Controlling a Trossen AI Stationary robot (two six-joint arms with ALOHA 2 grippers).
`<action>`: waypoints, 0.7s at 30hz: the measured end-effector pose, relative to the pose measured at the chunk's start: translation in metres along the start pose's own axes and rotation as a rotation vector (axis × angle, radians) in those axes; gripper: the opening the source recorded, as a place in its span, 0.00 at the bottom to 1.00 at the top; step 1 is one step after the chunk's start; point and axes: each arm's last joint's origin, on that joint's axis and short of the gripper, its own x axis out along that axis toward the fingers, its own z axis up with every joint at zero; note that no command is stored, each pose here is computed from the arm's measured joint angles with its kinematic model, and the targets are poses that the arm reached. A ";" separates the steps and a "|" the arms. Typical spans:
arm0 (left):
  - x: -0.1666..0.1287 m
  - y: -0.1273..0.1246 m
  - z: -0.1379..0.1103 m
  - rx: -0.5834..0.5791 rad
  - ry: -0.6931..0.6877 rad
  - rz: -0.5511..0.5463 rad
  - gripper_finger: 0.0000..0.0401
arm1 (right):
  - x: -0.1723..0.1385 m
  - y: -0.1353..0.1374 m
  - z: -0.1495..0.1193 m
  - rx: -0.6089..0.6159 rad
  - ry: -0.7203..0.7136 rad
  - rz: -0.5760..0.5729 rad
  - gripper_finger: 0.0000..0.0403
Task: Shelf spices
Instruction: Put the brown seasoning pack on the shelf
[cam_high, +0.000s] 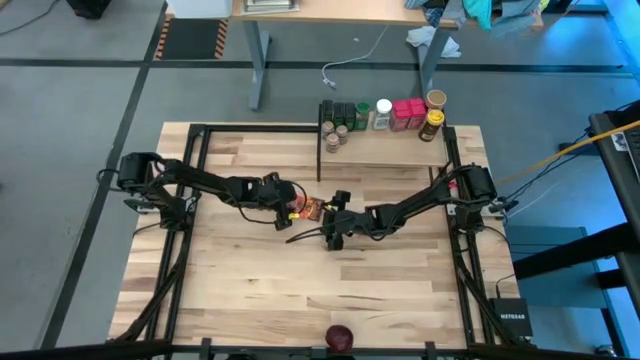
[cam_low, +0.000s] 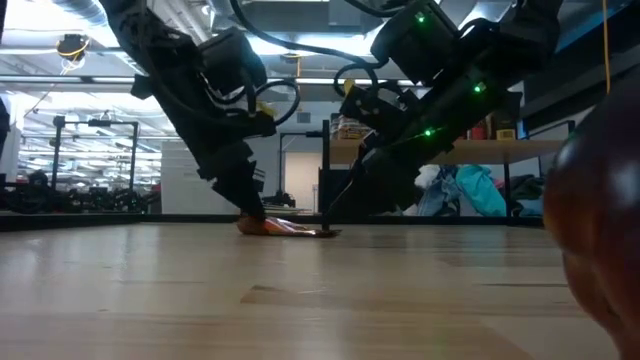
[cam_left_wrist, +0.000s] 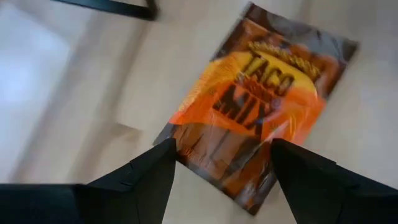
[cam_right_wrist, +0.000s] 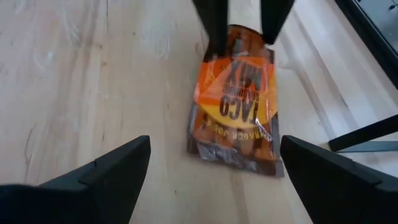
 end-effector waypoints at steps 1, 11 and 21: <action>0.001 -0.001 0.000 0.000 0.004 -0.029 0.64 | 0.000 0.000 0.000 0.000 0.000 0.000 0.91; -0.001 -0.014 -0.002 0.002 0.030 -0.273 0.64 | 0.000 0.000 0.000 -0.001 0.001 0.000 0.91; -0.025 -0.016 0.008 -0.036 0.080 -0.339 0.64 | 0.000 0.000 -0.001 -0.020 0.006 0.001 0.91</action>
